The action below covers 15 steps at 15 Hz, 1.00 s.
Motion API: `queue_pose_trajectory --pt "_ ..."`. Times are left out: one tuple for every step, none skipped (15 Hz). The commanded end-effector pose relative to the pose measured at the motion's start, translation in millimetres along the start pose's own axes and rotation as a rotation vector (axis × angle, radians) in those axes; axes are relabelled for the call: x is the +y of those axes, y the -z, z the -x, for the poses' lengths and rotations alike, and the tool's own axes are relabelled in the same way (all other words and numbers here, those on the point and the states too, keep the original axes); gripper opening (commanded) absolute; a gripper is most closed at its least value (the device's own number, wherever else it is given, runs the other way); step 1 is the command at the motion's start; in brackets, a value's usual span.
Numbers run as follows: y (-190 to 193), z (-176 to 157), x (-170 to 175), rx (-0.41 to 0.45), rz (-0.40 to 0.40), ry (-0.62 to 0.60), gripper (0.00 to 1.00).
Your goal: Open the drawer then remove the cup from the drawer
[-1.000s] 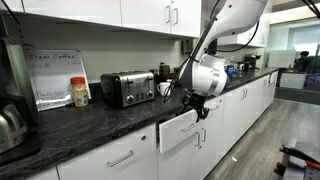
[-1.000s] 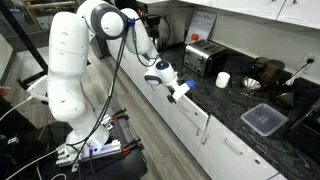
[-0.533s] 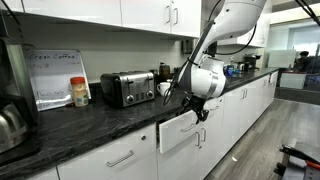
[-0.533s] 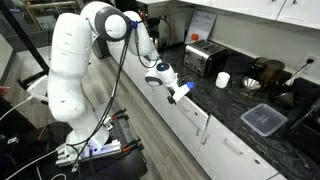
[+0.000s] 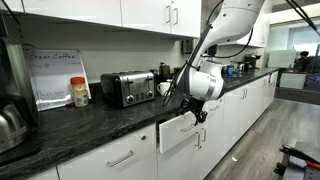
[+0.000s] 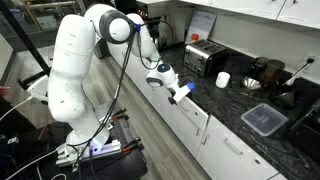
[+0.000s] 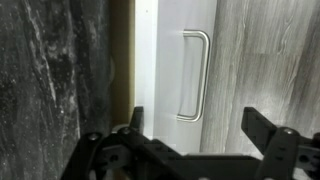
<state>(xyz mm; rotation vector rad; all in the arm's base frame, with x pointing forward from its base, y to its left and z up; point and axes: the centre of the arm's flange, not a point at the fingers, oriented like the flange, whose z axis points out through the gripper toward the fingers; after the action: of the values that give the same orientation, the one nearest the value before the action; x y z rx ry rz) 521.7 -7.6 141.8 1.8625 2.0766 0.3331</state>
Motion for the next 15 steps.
queue_pose_trajectory --pt "-11.6 4.0 -4.2 -0.007 0.006 0.012 1.00" --pt "-11.4 4.1 -5.8 -0.007 0.004 0.010 1.00" --pt "-11.2 4.1 -6.5 -0.007 0.006 0.009 1.00" --pt "-10.7 4.1 -5.7 -0.008 0.010 0.009 1.00" --pt "-9.9 3.9 -3.9 -0.009 0.018 0.009 1.00" --pt "-9.4 3.7 -2.2 -0.010 0.024 0.010 1.00" --pt "-9.4 3.4 -1.5 -0.010 0.028 0.011 1.00" --pt "-9.3 2.9 -0.9 -0.008 0.030 0.011 1.00" --pt "-9.2 2.2 -0.5 -0.007 0.032 0.012 1.00" --pt "-9.3 1.6 -0.2 -0.005 0.034 0.011 1.00" --pt "-9.1 1.3 0.0 -0.004 0.037 0.011 1.00" --pt "-9.1 0.8 0.2 -0.004 0.040 0.011 1.00" --pt "-9.2 0.8 0.3 -0.003 0.042 0.011 1.00" --pt "-10.3 0.5 0.0 -0.001 0.043 0.012 1.00" --pt "-11.3 0.0 -0.5 0.000 0.046 0.013 1.00"
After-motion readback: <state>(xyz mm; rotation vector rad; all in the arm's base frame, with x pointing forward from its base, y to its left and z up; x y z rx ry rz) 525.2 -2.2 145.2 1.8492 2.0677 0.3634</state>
